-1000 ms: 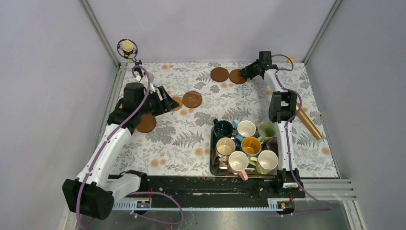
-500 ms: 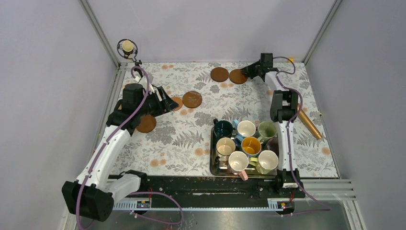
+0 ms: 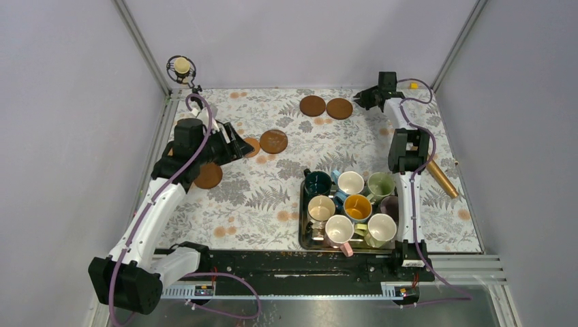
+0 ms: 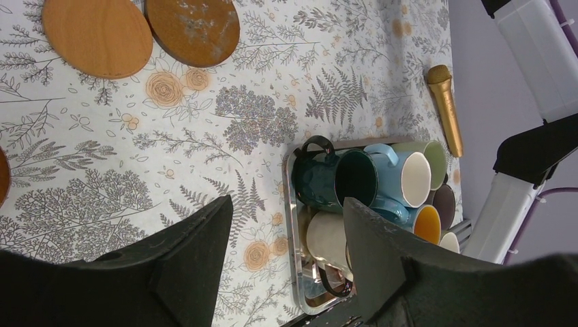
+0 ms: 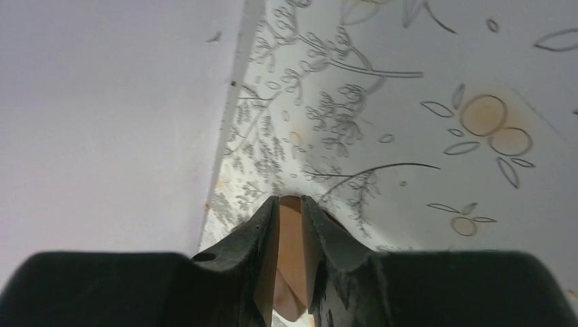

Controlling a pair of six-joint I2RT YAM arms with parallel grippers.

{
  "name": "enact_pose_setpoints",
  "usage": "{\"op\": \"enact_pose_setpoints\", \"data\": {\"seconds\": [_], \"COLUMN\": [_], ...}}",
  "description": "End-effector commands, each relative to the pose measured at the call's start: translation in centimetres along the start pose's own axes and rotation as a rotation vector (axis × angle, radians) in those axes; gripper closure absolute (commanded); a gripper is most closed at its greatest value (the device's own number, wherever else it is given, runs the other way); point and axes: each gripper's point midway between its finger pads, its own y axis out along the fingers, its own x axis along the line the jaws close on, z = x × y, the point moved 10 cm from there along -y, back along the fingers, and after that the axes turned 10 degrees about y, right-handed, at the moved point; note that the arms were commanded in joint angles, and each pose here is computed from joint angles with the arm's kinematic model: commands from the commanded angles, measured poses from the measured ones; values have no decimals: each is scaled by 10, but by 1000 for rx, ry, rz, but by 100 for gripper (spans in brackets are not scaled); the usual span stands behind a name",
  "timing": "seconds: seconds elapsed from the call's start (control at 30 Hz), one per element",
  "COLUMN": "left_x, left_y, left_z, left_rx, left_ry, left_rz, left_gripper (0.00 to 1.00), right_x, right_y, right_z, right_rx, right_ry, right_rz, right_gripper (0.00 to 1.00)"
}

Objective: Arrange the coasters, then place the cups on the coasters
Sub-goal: Move the coaster to the center of the board.

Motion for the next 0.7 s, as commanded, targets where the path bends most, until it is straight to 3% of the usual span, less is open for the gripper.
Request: {"op": "enact_pose_setpoints", "data": {"seconds": [0.0,0.67], "left_x": [-7,-7], "left_y": [-1,-5], "left_z": [-14,-12], "left_rx": [-66,-78], "left_ry": [24,17], "left_rz": [56,58], "left_gripper": [38,38], "right_x": [4,1], "right_y": [-12,-11], "right_z": [11,42], "right_rx": [4,112], "right_ry": [-47,-128], "right_rz": [43,55], "right_gripper": [74,75]}}
